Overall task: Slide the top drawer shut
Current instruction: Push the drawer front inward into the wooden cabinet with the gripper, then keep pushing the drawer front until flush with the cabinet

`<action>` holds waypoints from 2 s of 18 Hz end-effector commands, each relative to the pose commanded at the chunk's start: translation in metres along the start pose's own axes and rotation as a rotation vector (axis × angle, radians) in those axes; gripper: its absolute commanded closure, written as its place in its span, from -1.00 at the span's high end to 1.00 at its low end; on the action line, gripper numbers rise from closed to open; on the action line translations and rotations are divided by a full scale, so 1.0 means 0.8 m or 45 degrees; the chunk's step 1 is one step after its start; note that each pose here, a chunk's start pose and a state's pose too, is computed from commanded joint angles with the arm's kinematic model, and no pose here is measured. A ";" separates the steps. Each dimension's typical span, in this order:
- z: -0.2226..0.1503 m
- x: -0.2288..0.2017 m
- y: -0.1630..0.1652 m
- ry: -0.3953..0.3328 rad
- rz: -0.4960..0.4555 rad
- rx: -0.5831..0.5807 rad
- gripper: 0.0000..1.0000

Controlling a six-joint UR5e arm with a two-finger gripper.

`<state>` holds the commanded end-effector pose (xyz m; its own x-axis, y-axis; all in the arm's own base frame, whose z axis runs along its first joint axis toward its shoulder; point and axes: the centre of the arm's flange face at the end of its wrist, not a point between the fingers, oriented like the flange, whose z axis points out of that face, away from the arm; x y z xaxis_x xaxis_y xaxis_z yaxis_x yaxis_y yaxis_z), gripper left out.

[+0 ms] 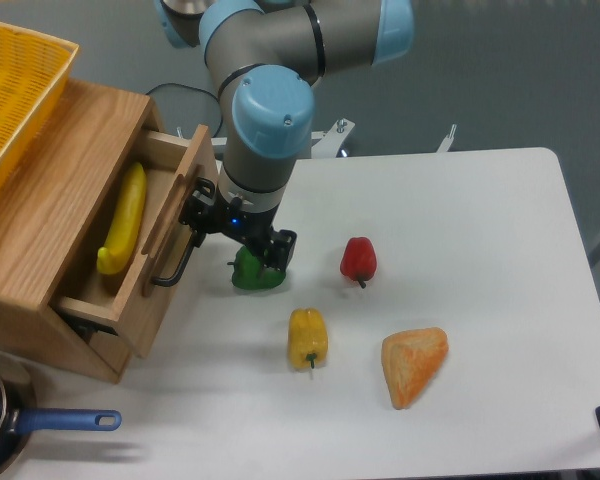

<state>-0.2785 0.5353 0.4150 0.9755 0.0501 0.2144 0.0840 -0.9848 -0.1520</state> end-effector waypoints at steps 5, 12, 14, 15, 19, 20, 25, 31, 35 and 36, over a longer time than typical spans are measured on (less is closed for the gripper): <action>0.004 0.014 -0.006 0.001 0.000 -0.006 1.00; 0.004 0.028 -0.009 0.002 0.010 -0.007 1.00; 0.006 0.033 -0.011 0.004 0.009 -0.009 1.00; 0.007 0.036 -0.013 0.005 0.009 -0.011 1.00; 0.009 0.041 -0.015 0.006 0.013 -0.013 1.00; 0.010 0.044 -0.016 0.007 0.016 -0.014 1.00; 0.012 0.055 -0.020 0.007 0.019 -0.015 1.00; 0.012 0.058 -0.021 0.007 0.025 -0.015 1.00; 0.014 0.064 -0.023 0.010 0.036 -0.019 1.00; 0.014 0.064 -0.023 0.010 0.036 -0.019 1.00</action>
<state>-0.2277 0.5579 0.4180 0.9758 0.0212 0.2179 0.0535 -0.9882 -0.1436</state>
